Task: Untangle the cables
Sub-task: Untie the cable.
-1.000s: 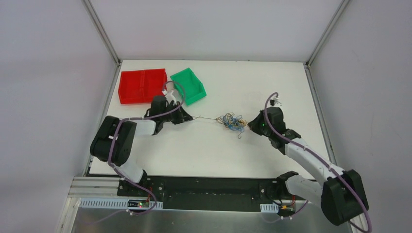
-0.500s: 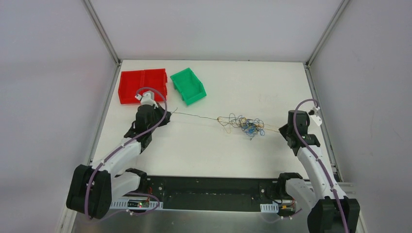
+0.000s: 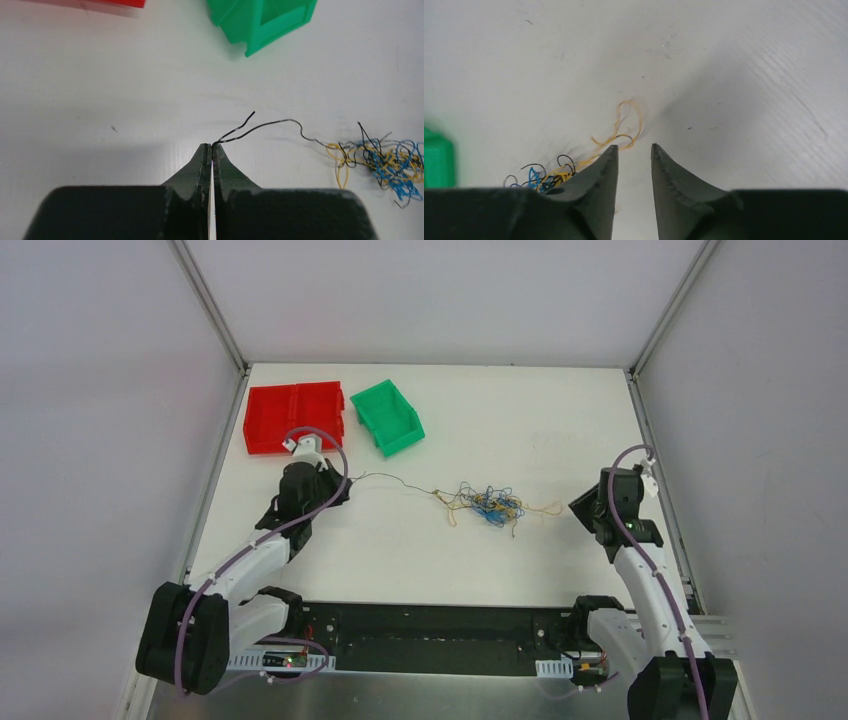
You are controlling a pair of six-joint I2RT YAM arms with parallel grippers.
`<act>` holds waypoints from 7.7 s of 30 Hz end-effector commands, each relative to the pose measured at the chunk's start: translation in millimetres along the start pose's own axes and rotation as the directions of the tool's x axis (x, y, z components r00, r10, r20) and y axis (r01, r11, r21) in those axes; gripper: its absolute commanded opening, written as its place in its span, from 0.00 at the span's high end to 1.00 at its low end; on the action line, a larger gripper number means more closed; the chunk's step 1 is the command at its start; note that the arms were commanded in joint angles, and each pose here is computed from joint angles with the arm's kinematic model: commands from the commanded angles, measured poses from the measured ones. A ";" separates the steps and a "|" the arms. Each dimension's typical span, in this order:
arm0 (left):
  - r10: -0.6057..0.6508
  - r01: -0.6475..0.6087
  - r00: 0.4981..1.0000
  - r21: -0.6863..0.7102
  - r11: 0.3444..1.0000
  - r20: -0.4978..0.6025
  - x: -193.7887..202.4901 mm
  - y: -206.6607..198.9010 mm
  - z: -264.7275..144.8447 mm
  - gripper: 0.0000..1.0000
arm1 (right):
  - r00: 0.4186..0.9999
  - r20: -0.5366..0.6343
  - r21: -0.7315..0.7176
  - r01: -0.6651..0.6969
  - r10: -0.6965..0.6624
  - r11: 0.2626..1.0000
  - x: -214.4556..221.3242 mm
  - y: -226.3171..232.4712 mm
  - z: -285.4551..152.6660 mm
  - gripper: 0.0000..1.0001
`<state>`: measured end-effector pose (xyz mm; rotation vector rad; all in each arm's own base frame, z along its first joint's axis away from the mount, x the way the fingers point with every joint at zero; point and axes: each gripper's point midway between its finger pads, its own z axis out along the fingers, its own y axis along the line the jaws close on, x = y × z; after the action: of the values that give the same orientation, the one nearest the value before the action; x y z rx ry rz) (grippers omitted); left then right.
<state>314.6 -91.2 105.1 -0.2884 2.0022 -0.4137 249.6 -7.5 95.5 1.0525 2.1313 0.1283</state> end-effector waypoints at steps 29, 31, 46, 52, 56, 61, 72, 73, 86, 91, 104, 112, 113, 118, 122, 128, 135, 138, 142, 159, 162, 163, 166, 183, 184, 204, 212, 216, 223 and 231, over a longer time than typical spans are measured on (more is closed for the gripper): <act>0.036 -0.030 0.999 0.248 0.968 -0.018 -10.2 -49.0 5.0 1.00 | 0.758 -0.107 -0.470 0.531 -0.643 0.705 125.5 174.3 -50.9 0.28; 0.036 -0.030 0.999 0.245 0.969 -0.019 -10.1 -48.6 5.1 1.00 | 0.758 -0.117 -0.459 0.531 -0.641 0.712 131.2 174.2 -43.9 0.28; 0.035 -0.029 0.999 0.238 0.971 -0.019 -10.4 -47.5 5.5 1.00 | 0.674 -0.123 -0.256 0.688 -0.728 0.679 140.9 153.6 -9.5 0.31; 0.037 -0.033 0.999 0.223 0.974 -0.014 -11.7 -44.9 4.7 1.00 | 0.634 -0.145 -0.094 0.755 -0.760 0.648 136.7 128.9 15.5 0.40; 0.043 -0.044 0.999 0.151 0.988 0.007 -17.0 -32.3 4.2 1.00 | 0.652 -0.053 0.051 0.758 -0.757 0.650 105.9 108.8 21.7 0.49; 0.030 -0.022 0.995 -0.091 0.996 0.093 -30.4 12.1 -4.7 1.00 | 0.747 -0.111 0.083 0.664 -0.656 0.743 81.1 79.3 29.5 0.54; 0.013 0.069 0.973 -0.346 0.936 0.229 -44.3 63.4 -28.2 1.00 | 0.913 -0.130 0.082 0.399 -0.387 0.913 46.9 47.3 36.3 0.56; 0.014 0.066 0.975 -0.348 0.935 0.222 -43.4 63.5 -27.1 1.00 | 0.914 -0.131 0.075 0.394 -0.383 0.916 46.7 47.2 35.5 0.56; 0.079 -0.090 0.992 0.109 0.990 0.094 -27.4 -21.1 -11.3 0.79 | 0.881 -0.191 -0.256 0.382 -0.434 0.888 71.3 86.6 3.7 0.53; 0.101 -0.113 0.993 0.199 0.973 0.067 -22.1 -37.0 -9.5 0.53 | 0.870 -0.206 -0.301 0.379 -0.448 0.875 76.5 92.3 -1.6 0.52; 0.155 -0.119 0.987 0.443 0.889 -0.045 -16.3 -104.7 -0.1 0.29 | 0.865 -0.200 -0.362 0.370 -0.459 0.855 72.7 105.6 -16.5 0.43; -0.080 0.083 0.997 0.203 0.976 -0.021 -33.3 -72.1 9.1 0.01 | 0.884 -0.147 -0.359 0.371 -0.444 0.857 57.3 106.5 -29.4 0.35; -0.114 0.116 0.993 0.165 0.980 -0.021 -32.4 -65.4 9.1 0.01 | 0.890 -0.132 -0.352 0.370 -0.437 0.860 53.4 105.9 -30.9 0.33; -0.203 0.213 0.977 0.198 0.957 -0.065 -35.0 -77.8 5.5 0.01 | 0.914 -0.075 -0.303 0.359 -0.398 0.883 36.8 100.9 -34.9 0.29; -0.316 0.339 0.938 0.178 0.924 -0.146 -34.5 -88.6 4.4 0.01 | 0.940 -0.019 -0.228 0.327 -0.340 0.917 19.8 93.1 -34.4 0.25; -0.447 0.501 0.836 0.111 0.858 -0.317 -23.3 -100.4 12.4 0.01 | 0.953 0.018 -0.169 0.300 -0.301 0.939 11.5 81.9 -32.8 0.12; -0.480 0.530 0.821 0.099 0.842 -0.308 -18.0 -102.6 13.7 0.01 | 0.958 0.002 -0.114 0.286 -0.288 0.951 14.8 70.3 -25.3 0.01; -0.427 0.472 0.847 0.077 0.878 -0.317 -11.2 -111.9 9.3 0.01 | 0.960 -0.055 -0.105 0.268 -0.275 0.958 26.0 67.7 -17.3 0.01; -0.374 0.420 0.873 0.092 0.903 -0.314 -8.5 -124.5 4.2 0.01 | 0.955 -0.157 -0.108 0.237 -0.252 0.965 46.6 67.2 -2.6 0.01; -0.214 0.258 0.947 0.169 0.951 -0.239 -19.0 -118.2 -21.7 0.04 | 0.914 -0.276 -0.257 0.229 -0.298 0.939 74.5 89.0 1.0 0.77; -0.180 0.230 0.953 0.200 0.952 -0.243 -20.2 -122.2 -24.5 0.02 | 0.900 -0.261 -0.350 0.248 -0.349 0.903 72.3 100.0 -15.4 0.87; -0.161 0.217 0.956 0.220 0.951 -0.246 -21.0 -125.0 -26.4 0.02 | 0.897 -0.256 -0.374 0.252 -0.361 0.893 71.0 103.6 -21.1 0.90; -0.102 0.164 0.967 0.268 0.949 -0.232 -24.7 -130.4 -32.1 0.01 | 0.899 -0.238 -0.423 0.244 -0.367 0.873 64.7 112.3 -37.2 1.00; 0.194 -0.225 0.974 0.540 0.811 0.115 -42.2 -177.8 -31.2 0.05 | 0.899 -0.148 -0.571 0.263 -0.413 0.778 27.4 144.8 -109.9 0.76; 0.218 -0.253 0.967 0.541 0.802 0.129 -41.4 -178.2 -28.1 0.04 | 0.901 -0.144 -0.545 0.273 -0.409 0.793 25.4 141.6 -105.3 0.52; 0.236 -0.244 0.969 0.495 0.834 0.079 -35.2 -164.3 -33.4 0.04 | 0.849 -0.308 -0.016 0.446 -0.429 0.895 85.6 75.4 44.1 0.61; 0.291 -0.286 0.953 0.547 0.787 0.081 -25.2 -174.2 -23.7 0.06 | 0.821 -0.240 -0.352 0.424 -0.518 0.835 74.9 126.1 -16.1 1.00; 0.294 -0.353 0.935 0.580 0.734 0.198 -32.2 -186.7 -14.0 0.07 | 0.815 -0.187 -0.483 0.410 -0.549 0.774 56.2 147.5 -65.7 1.00; 0.367 -0.519 0.853 0.660 0.543 0.370 -30.6 -216.8 -9.0 0.04 | 0.783 -0.201 -0.603 0.375 -0.589 0.704 37.7 174.8 -127.0 1.00; 0.429 -0.659 0.749 0.632 0.408 0.504 -40.3 -233.6 -9.4 0.10 | 0.771 -0.148 -0.687 0.370 -0.619 0.625 21.9 187.9 -170.3 1.00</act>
<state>328.4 -270.1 187.7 0.6988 1.5860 -0.7570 268.9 165.0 254.7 0.0794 2.3853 0.7016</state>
